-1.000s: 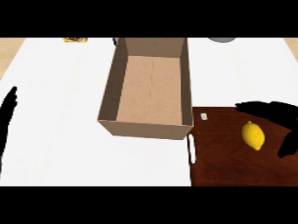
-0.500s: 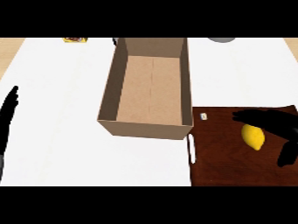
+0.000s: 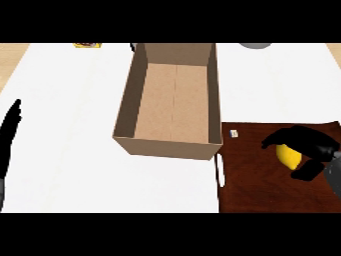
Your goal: Pick the lemon from the tray and place it in the cardboard box
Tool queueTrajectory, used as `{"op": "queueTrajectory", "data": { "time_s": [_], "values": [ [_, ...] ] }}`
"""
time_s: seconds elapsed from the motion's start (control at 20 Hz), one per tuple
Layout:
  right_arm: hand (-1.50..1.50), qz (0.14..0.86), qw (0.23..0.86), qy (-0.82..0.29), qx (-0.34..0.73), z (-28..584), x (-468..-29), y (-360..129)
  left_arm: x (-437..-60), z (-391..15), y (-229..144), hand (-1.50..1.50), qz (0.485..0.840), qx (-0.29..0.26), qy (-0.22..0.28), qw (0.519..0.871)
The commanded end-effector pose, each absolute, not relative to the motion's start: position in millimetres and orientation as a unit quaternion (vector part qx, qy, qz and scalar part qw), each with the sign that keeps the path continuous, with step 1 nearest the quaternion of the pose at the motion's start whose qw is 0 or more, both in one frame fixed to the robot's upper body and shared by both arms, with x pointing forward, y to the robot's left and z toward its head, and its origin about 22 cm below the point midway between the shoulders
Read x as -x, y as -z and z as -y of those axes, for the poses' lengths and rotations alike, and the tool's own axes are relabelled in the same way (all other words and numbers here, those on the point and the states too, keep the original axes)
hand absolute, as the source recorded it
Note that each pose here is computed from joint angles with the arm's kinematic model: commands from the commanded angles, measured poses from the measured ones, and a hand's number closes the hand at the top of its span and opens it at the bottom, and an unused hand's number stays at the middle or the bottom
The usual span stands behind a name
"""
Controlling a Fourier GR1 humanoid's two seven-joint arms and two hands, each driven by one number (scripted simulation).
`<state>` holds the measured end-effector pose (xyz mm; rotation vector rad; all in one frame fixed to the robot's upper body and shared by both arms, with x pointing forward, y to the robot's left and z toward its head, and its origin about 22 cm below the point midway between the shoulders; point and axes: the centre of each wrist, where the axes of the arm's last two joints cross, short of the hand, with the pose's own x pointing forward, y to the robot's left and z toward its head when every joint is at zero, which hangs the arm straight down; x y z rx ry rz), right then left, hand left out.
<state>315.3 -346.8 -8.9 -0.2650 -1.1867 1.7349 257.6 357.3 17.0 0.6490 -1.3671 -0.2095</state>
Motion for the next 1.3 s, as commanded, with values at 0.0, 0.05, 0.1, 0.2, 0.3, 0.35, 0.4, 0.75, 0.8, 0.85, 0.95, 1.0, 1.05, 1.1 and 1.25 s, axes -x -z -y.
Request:
{"op": "queueTrajectory", "data": {
  "time_s": [0.0,0.05,0.1,0.2,0.3,0.35,0.4,0.75,0.8,0.85,0.95,1.0,1.05,1.1,1.25],
  "values": [
    [1.5,0.535,0.454,-0.697,0.15,347,-307,24,-246,-360,-6,0.0,0.619,-0.297,0.098,0.721],
    [1.5,0.544,0.45,-0.689,0.163,344,-316,27,-256,-367,-7,0.0,0.619,-0.291,0.093,0.724],
    [1.5,0.551,0.445,-0.685,0.167,346,-312,31,-275,-356,-25,0.0,0.618,-0.298,0.096,0.721],
    [1.5,0.553,0.44,-0.683,0.185,351,-325,16,-261,-372,-17,0.0,0.618,-0.285,0.096,0.726],
    [1.5,0.558,0.422,-0.691,0.184,344,-348,0,-256,-350,-11,0.0,0.624,-0.287,0.098,0.72],
    [1.5,0.575,0.417,-0.682,0.175,320,-369,-9,-258,-343,-20,0.0,0.622,-0.283,0.108,0.722],
    [1.5,0.577,0.414,-0.684,0.168,331,-383,-25,-273,-339,-19,0.0,0.634,-0.283,0.106,0.712],
    [1.5,0.631,0.367,-0.656,0.194,331,-423,-78,-280,-340,-16,0.0,0.638,-0.262,0.117,0.714],
    [1.5,0.646,0.362,-0.637,0.215,335,-429,-94,-276,-338,-25,0.0,0.647,-0.269,0.12,0.703],
    [1.5,0.646,0.345,-0.639,0.234,339,-422,-77,-279,-331,-28,0.0,0.645,-0.269,0.12,0.705],
    [1.5,0.663,0.338,-0.622,0.243,343,-429,-93,-283,-340,-29,0.0,0.639,-0.277,0.109,0.71],
    [1.5,0.683,0.326,-0.609,0.238,346,-436,-117,-282,-335,-19,0.0,0.635,-0.266,0.11,0.717],
    [1.5,0.697,0.326,-0.592,0.24,340,-436,-107,-285,-347,-29,0.0,0.637,-0.275,0.11,0.712],
    [1.5,0.718,0.316,-0.574,0.233,333,-446,-133,-279,-340,-8,0.0,0.629,-0.271,0.111,0.72],
    [1.5,0.775,0.25,-0.538,0.218,347,-443,-145,-277,-350,-26,0.0,0.633,-0.275,0.112,0.715]
  ]
}}
